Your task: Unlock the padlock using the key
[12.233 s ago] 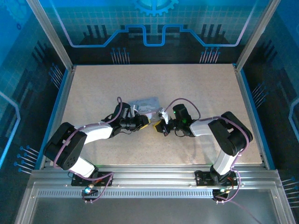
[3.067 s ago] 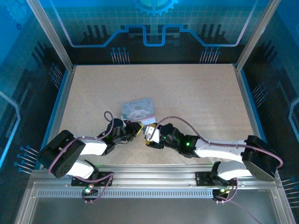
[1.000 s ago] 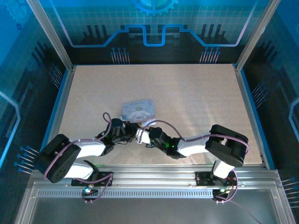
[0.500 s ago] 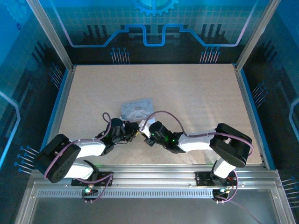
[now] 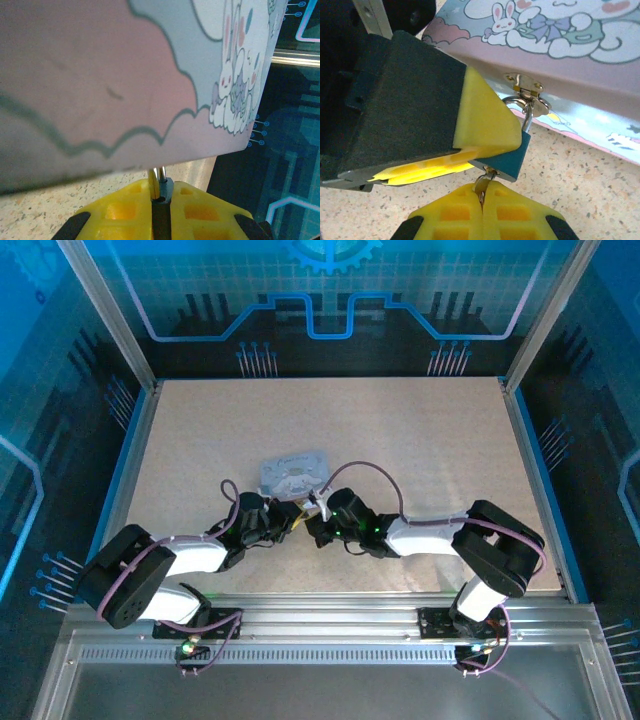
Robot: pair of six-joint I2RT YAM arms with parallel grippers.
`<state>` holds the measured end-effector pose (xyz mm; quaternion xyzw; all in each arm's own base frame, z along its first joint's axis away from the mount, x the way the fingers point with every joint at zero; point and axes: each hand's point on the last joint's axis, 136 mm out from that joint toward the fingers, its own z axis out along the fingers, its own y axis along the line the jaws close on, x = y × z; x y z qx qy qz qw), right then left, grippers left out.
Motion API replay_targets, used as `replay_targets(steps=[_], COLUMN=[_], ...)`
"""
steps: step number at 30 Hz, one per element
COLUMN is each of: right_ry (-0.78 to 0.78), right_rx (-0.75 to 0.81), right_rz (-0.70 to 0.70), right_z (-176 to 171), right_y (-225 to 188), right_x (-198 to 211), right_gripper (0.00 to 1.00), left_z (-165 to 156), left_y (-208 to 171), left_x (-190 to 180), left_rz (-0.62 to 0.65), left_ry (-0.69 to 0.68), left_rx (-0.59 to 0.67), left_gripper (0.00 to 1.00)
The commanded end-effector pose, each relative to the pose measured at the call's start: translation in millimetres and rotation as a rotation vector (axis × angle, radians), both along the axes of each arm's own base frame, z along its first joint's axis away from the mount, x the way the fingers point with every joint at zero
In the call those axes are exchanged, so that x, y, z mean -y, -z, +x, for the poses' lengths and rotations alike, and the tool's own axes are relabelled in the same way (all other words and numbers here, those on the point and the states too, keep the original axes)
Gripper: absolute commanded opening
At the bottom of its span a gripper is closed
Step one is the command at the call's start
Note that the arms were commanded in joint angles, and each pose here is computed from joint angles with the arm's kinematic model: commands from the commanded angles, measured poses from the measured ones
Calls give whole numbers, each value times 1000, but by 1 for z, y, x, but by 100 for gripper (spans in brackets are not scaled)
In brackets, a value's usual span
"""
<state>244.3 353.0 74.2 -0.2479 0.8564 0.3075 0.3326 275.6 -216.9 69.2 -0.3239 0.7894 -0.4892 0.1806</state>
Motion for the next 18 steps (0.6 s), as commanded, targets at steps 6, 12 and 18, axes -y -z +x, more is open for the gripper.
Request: replay_targets(steps=[6, 12, 18], right_ry=[59, 83, 118], right_rx=[-70, -80, -135], right_rz=[98, 86, 63], right_z=[9, 11, 12], right_y=[-11, -8, 1], right_x=[-10, -5, 3], right_gripper=[0, 0, 0], left_z=[-9, -10, -13], left_y=[1, 3, 9], left_x=[15, 14, 7], left_rz=[-32, -19, 23], left_ry=[75, 74, 63], left_rx=[-29, -27, -37], left_gripper=[0, 9, 34])
